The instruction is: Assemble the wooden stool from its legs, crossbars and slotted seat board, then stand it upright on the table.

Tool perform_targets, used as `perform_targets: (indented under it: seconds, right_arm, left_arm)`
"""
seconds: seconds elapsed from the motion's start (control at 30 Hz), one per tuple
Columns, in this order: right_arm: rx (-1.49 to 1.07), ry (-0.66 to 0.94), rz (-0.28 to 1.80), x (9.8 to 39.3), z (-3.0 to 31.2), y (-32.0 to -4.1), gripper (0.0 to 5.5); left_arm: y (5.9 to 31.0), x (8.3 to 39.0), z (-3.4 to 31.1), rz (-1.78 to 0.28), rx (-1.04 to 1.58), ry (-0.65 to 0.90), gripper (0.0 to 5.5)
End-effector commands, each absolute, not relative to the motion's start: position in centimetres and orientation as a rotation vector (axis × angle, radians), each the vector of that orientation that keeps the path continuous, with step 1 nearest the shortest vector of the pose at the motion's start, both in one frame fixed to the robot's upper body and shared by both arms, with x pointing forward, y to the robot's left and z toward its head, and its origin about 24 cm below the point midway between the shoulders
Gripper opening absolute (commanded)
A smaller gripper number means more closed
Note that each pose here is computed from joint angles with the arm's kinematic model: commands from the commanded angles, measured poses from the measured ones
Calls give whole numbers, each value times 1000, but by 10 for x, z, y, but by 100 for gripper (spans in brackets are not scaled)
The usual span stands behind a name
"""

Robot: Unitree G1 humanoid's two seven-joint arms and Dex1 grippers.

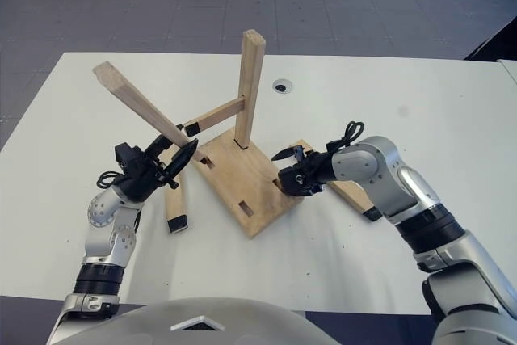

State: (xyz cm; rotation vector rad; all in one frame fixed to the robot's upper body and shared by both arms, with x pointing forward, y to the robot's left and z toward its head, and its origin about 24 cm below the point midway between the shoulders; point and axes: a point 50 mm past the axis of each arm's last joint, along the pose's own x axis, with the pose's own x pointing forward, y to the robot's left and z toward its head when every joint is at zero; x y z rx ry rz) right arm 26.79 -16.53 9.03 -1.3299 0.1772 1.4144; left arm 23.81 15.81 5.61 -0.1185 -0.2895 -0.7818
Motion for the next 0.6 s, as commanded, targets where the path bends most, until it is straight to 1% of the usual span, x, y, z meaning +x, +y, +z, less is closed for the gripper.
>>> perform_targets:
  seconds: [0.03, 0.17, 0.4, 0.5, 0.6]
  right_arm:
    - [-1329, 173, 1384, 274, 89, -166, 387]
    - [-1248, 104, 1314, 280, 108, -157, 387]
    - [-1120, 51, 1190, 287, 134, -148, 387]
    - [-1106, 44, 1173, 287, 137, -146, 387]
    - [-1102, 71, 1174, 284, 133, -147, 387]
  left_arm:
    - [155, 244, 53, -793, -111, -286, 211]
    - [153, 243, 45, -772, -141, -256, 211]
    - [149, 247, 38, -740, -153, -217, 211]
    - [145, 245, 35, -733, -157, -207, 211]
    - [140, 244, 34, -728, -163, -211, 211]
